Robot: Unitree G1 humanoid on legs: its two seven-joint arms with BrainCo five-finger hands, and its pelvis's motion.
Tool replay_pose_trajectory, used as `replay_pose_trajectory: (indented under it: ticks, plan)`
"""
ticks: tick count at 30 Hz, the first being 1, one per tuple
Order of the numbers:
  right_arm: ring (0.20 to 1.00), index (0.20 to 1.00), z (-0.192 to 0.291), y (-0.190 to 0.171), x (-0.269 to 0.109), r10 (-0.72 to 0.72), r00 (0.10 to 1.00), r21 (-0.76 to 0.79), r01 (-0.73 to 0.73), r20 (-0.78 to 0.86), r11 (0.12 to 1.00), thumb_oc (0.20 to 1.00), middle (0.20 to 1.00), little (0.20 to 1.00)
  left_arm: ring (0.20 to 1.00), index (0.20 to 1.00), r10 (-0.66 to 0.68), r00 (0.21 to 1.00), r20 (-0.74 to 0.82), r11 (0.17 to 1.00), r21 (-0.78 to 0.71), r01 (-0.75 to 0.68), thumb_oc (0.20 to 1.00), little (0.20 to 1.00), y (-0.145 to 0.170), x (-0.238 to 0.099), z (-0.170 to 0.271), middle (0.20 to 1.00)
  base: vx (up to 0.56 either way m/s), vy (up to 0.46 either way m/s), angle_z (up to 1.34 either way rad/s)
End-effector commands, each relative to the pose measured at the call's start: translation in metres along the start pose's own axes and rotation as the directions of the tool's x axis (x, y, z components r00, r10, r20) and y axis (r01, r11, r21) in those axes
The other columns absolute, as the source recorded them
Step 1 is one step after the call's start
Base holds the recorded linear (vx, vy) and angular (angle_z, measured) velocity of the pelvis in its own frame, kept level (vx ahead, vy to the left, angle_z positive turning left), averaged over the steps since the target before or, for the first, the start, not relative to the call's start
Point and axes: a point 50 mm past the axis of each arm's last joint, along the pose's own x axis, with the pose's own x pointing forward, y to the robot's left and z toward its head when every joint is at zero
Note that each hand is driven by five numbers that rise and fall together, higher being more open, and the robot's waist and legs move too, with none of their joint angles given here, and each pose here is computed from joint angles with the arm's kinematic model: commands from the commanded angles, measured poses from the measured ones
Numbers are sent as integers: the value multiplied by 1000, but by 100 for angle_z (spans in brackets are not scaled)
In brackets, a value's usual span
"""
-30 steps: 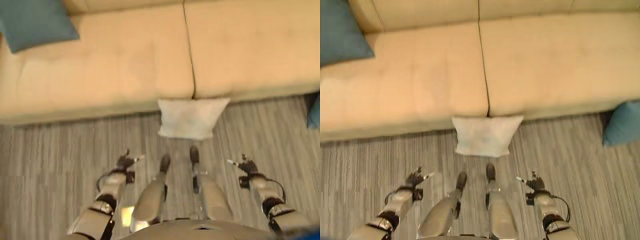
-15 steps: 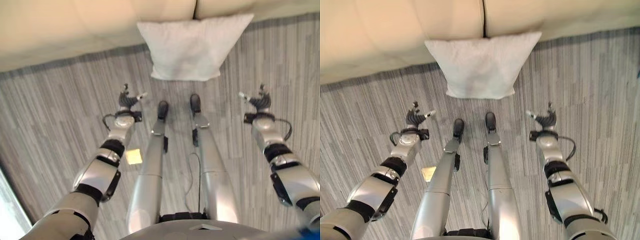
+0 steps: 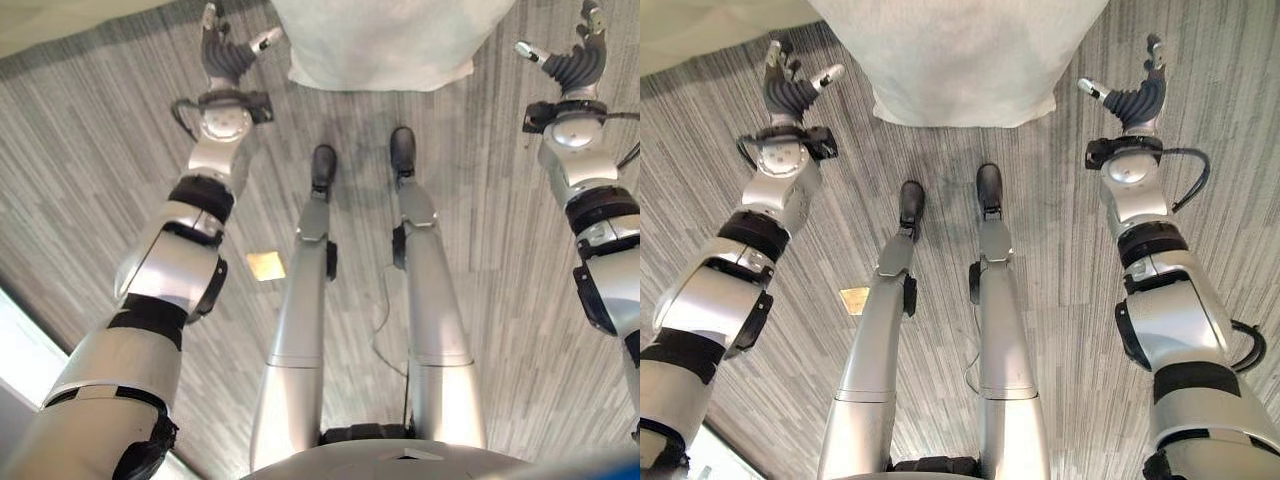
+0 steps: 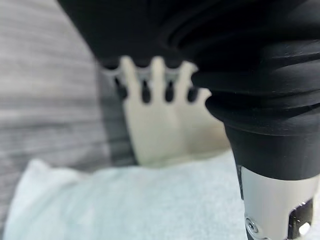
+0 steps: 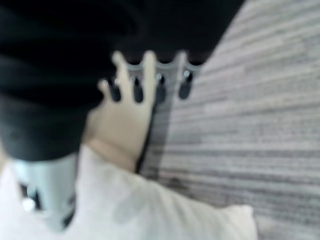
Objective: Pick up all the scattered cushions and arrange them neatly on the sofa.
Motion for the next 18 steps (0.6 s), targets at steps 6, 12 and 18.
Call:
replay_pose_trajectory:
  ticks: [6,12,18]
  plan:
    - [1000,1000,2,11,-2,64,998,-63,-62,26,996,1000,1000,1000,1000,1000,6,1000,21,999,-51,-5,1000,1000,-1,-1,1,1000,28,8,-2]
    - [1000,1000,35,22,7,95,990,-70,-88,108,994,1000,1000,1000,1000,1000,-92,992,90,990,-99,101,1000,1000,-37,-2,25,1000,0,0,0]
    - [1000,1000,68,44,7,178,963,-95,-161,204,982,1000,1000,1000,1000,1000,-182,974,133,967,-153,202,1000,1000,-68,-12,38,1000,3,-10,0]
